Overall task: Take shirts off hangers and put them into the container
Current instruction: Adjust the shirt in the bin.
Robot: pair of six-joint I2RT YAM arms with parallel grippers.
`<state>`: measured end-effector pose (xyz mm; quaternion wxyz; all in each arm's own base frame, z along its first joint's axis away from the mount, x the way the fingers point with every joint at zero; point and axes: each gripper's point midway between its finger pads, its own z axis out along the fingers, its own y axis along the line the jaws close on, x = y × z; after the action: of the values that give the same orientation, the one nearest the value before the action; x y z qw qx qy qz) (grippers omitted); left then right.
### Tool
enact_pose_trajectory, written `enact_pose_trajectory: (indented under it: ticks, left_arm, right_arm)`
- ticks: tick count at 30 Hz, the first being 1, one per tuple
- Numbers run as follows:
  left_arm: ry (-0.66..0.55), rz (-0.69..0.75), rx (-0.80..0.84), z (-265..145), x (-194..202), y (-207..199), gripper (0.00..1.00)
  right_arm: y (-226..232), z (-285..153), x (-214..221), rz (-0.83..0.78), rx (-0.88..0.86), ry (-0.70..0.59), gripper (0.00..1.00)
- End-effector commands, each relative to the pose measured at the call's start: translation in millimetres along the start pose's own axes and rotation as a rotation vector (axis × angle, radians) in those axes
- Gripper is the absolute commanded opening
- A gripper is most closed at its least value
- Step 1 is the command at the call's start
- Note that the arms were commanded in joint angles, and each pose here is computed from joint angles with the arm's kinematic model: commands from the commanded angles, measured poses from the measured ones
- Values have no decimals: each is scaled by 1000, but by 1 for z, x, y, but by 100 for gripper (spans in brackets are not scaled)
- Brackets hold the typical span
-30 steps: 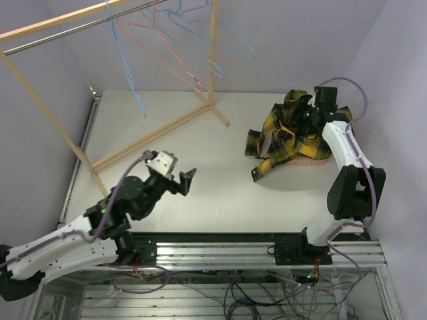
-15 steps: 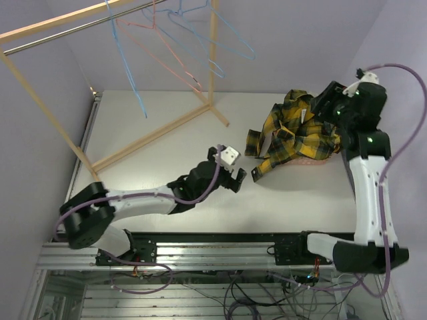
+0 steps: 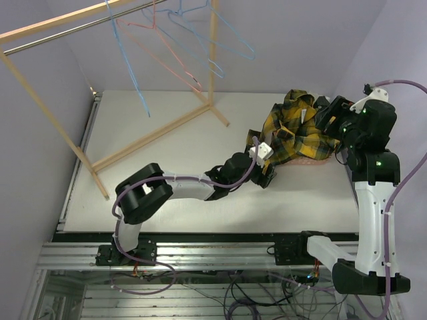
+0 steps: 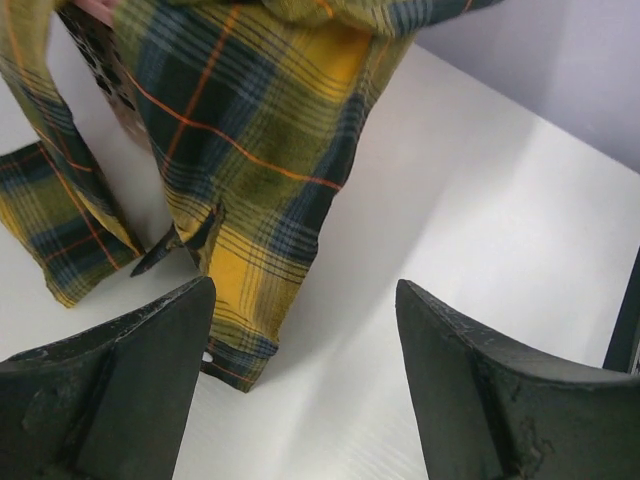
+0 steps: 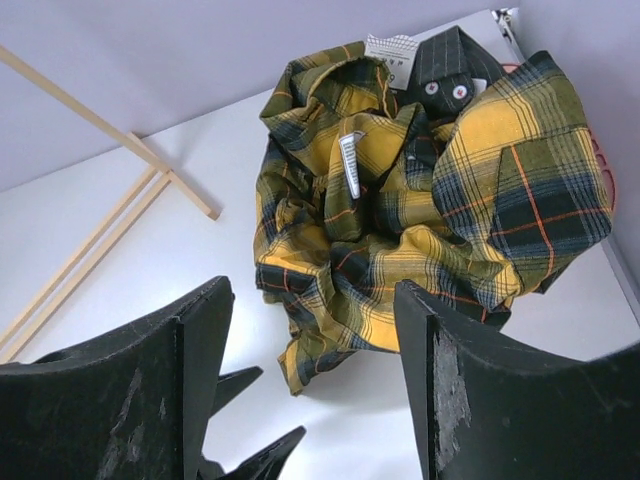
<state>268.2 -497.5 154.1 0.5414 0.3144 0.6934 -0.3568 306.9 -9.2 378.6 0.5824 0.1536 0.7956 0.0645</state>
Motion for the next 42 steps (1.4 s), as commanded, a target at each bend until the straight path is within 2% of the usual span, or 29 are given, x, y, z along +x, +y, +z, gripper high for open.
enact_pose_trajectory:
  ticks: [1,7,13,16,19,20,26,27,31,34,37,40,42]
  left_arm:
    - [16,13,46,8,1,-17,83]
    - [119,34,7,17,38,-7,80]
    - [172,76,-69,27,59,9,66]
    - [171,100,-102,31,55,15,45]
    - [132,114,-144,30,32,20,10]
    - [117,120,-157,28,20,21,7]
    - [2,123,-206,16,-32,25,8]
    - [-4,112,-226,15,-35,27,13]
    - [21,118,-313,14,-33,42,59]
    - [49,128,-382,-1,-33,54,72]
    - [75,153,-483,-35,-46,71,72]
    - [97,145,-645,-88,-68,97,70]
    - [62,124,-740,-134,-97,111,69]
  right_arm:
    - [-3,-2,2,-15,9,5,66]
    - [-1,-8,-10,-14,6,-25,66]
    - [1,-23,-28,-2,10,-80,66]
    - [1,-30,-33,8,12,-106,66]
    - [-1,-30,-29,10,17,-105,66]
    - [0,-29,-26,8,13,-94,66]
    - [13,-18,1,0,-80,5,66]
    - [16,-19,4,-2,-100,18,67]
    - [24,-25,24,-11,-163,86,68]
    - [42,-32,48,-10,-279,178,69]
    - [56,-35,87,-15,-385,305,68]
    - [58,-33,125,3,-431,433,68]
    - [58,-35,144,28,-447,479,67]
